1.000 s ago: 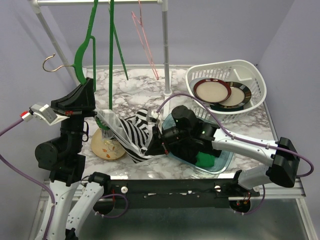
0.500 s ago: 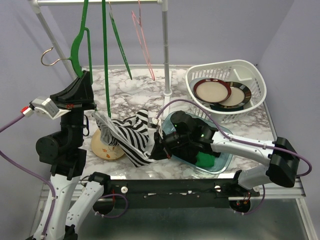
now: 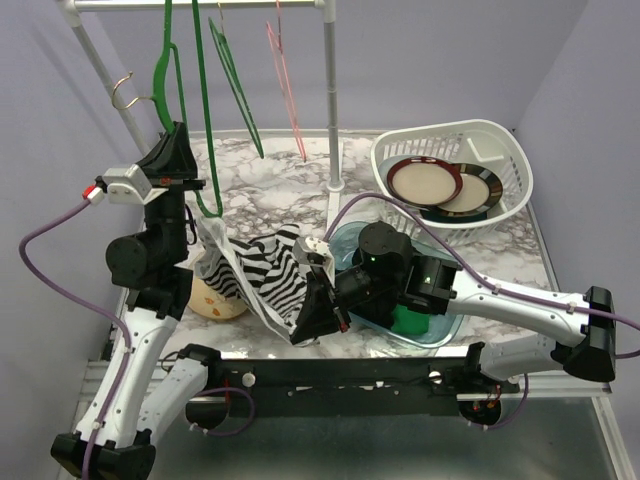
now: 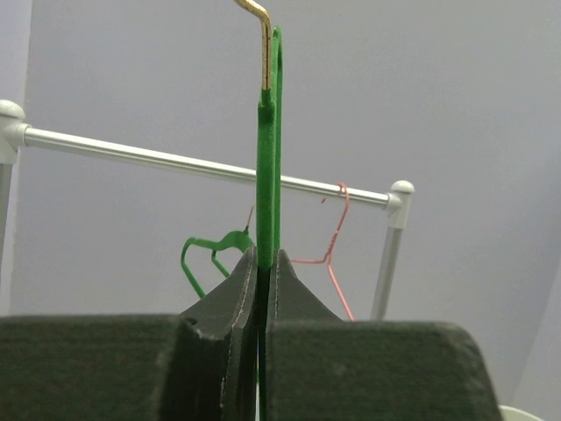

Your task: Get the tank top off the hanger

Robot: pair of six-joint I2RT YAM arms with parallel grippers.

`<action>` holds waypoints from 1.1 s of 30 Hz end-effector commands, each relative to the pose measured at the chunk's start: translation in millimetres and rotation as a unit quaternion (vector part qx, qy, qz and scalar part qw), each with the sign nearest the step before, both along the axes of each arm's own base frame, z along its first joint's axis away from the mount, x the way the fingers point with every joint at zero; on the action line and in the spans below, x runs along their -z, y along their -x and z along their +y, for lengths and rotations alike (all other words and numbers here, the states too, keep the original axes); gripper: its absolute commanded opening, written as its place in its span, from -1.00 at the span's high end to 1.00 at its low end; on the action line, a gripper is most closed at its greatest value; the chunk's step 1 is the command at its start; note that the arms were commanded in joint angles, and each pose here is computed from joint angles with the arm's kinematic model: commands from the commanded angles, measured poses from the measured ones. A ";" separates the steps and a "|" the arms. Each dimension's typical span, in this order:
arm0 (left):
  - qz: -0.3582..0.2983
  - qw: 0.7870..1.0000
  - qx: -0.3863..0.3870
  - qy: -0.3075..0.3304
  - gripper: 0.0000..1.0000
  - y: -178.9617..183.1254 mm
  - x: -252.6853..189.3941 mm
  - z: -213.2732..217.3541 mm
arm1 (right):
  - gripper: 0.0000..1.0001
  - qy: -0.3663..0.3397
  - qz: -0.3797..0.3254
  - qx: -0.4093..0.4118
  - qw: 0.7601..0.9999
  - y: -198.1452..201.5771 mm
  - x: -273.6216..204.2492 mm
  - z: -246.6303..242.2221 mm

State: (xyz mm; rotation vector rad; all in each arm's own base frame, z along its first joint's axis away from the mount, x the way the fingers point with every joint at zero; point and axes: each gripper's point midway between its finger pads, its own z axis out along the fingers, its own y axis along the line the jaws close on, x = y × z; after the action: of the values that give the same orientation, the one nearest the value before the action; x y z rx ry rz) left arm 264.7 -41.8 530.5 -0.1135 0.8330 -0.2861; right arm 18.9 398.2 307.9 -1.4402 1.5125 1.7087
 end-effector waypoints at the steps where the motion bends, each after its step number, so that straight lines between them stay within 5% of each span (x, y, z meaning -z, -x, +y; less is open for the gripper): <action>1: -0.020 0.999 -0.043 0.004 1.00 -4.6 -4.4 12.2 | 0.99 -0.025 0.006 -0.018 0.999 12.3 -14.1 -8.5; 8: 0.012 0.999 -0.050 -0.006 1.00 -9.7 0.1 13.3 | 0.99 -0.032 -0.012 0.014 0.999 6.8 -28.7 -13.0; 14: 0.138 0.990 -0.024 0.003 1.00 -4.5 12.0 12.1 | 0.99 -0.018 -0.054 0.234 0.971 -66.7 -62.2 -6.5; 21: 0.257 0.965 -0.051 0.027 1.00 14.4 65.2 30.0 | 0.99 -0.112 -0.142 0.323 0.929 -102.7 -182.0 -18.1; 28: 0.267 0.960 -0.076 0.033 1.00 31.6 74.7 43.3 | 0.99 -0.204 -0.219 0.424 0.855 -136.8 -287.5 -47.3; 33: 0.275 0.958 -0.077 0.022 1.00 35.3 72.8 43.6 | 0.99 -0.241 -0.293 0.520 0.765 -167.2 -341.9 -84.8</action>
State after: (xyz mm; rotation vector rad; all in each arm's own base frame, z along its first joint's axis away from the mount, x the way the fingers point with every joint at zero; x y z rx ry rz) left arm 238.3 -6.0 452.3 -0.2877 1.3595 -0.1526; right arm 146.9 341.1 620.5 -0.6656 1.0832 1.0142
